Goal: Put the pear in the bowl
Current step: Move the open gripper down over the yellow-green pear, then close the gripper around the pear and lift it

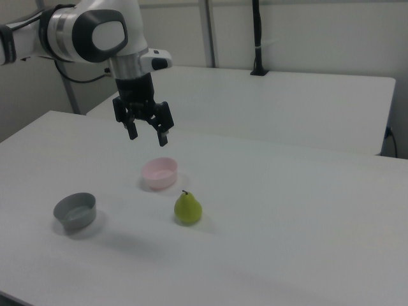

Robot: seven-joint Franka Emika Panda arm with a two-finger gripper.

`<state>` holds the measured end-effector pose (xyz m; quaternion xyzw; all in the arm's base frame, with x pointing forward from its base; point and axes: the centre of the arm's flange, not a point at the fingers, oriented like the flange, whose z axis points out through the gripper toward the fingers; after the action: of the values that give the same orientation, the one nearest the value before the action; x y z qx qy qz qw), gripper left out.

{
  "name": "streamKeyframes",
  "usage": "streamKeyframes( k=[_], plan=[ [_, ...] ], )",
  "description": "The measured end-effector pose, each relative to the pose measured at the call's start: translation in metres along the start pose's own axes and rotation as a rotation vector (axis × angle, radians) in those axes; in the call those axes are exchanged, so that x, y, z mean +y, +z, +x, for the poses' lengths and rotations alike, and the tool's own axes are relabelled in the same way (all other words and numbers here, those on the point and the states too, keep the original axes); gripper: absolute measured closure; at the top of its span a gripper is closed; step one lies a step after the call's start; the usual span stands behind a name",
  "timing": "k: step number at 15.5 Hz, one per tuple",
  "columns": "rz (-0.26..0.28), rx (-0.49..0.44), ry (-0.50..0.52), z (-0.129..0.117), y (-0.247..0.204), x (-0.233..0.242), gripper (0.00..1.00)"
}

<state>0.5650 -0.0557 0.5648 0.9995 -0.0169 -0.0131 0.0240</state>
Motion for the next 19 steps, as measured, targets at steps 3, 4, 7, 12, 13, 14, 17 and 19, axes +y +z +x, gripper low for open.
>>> streamKeyframes(
  k=[3, 4, 7, 12, 13, 14, 17, 19],
  plan=[
    [0.000, -0.003, 0.000, 0.002, 0.003, 0.000, 0.00],
    [-0.001, -0.002, 0.000, 0.004, 0.005, 0.000, 0.00],
    [-0.008, -0.016, 0.012, 0.020, 0.026, 0.006, 0.00],
    [-0.045, -0.066, -0.008, 0.057, 0.103, 0.005, 0.00],
    [-0.047, -0.075, -0.018, 0.061, 0.115, 0.005, 0.00],
    [-0.049, -0.083, -0.030, 0.065, 0.125, 0.005, 0.00],
    [-0.070, -0.125, -0.089, 0.073, 0.159, 0.007, 0.00],
    [-0.093, -0.150, -0.112, 0.076, 0.180, 0.008, 0.00]
  ],
)
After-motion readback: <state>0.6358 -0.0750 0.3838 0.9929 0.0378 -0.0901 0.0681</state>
